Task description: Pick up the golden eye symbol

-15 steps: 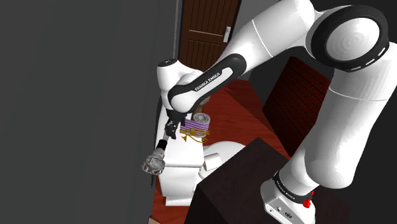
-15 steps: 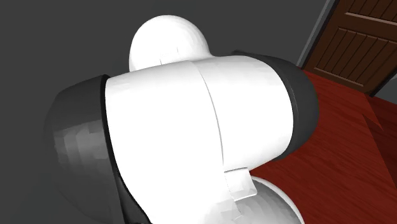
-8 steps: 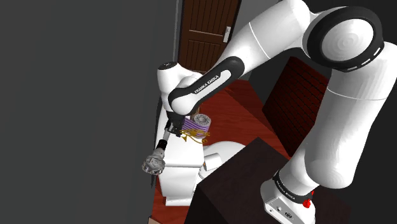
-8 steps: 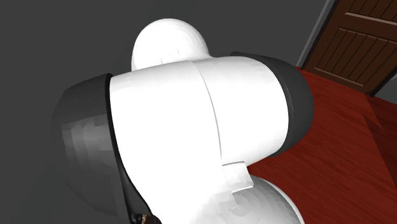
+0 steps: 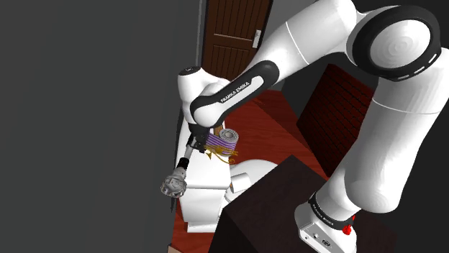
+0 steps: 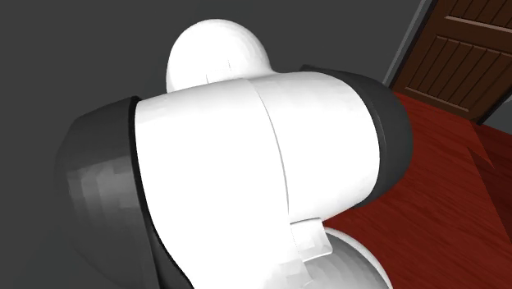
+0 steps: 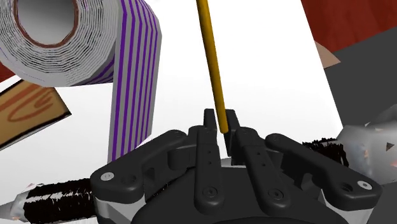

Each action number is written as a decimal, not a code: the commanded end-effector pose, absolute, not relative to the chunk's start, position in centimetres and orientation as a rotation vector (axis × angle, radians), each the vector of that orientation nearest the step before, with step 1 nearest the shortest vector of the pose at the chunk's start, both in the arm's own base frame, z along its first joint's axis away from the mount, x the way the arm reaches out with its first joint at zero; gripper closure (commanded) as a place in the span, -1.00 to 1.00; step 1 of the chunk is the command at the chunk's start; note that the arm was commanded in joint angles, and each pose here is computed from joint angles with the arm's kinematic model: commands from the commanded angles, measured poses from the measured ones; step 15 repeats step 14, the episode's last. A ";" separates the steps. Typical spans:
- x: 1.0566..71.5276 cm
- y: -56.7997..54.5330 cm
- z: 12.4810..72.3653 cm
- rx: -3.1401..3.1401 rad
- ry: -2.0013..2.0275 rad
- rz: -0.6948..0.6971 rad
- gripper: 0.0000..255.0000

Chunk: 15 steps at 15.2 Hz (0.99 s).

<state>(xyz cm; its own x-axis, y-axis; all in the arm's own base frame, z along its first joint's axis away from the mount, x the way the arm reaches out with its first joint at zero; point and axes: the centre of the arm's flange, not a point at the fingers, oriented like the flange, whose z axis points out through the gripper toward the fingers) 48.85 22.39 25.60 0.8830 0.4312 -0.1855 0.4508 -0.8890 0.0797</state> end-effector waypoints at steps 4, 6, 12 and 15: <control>48.9 22.4 28.2 2.931 0.689 -0.247 1.00; 48.9 22.4 29.2 2.931 0.689 -0.247 1.00; 48.9 22.4 32.4 2.931 0.689 -0.247 1.00; 48.9 22.4 32.5 2.931 0.689 -0.247 1.00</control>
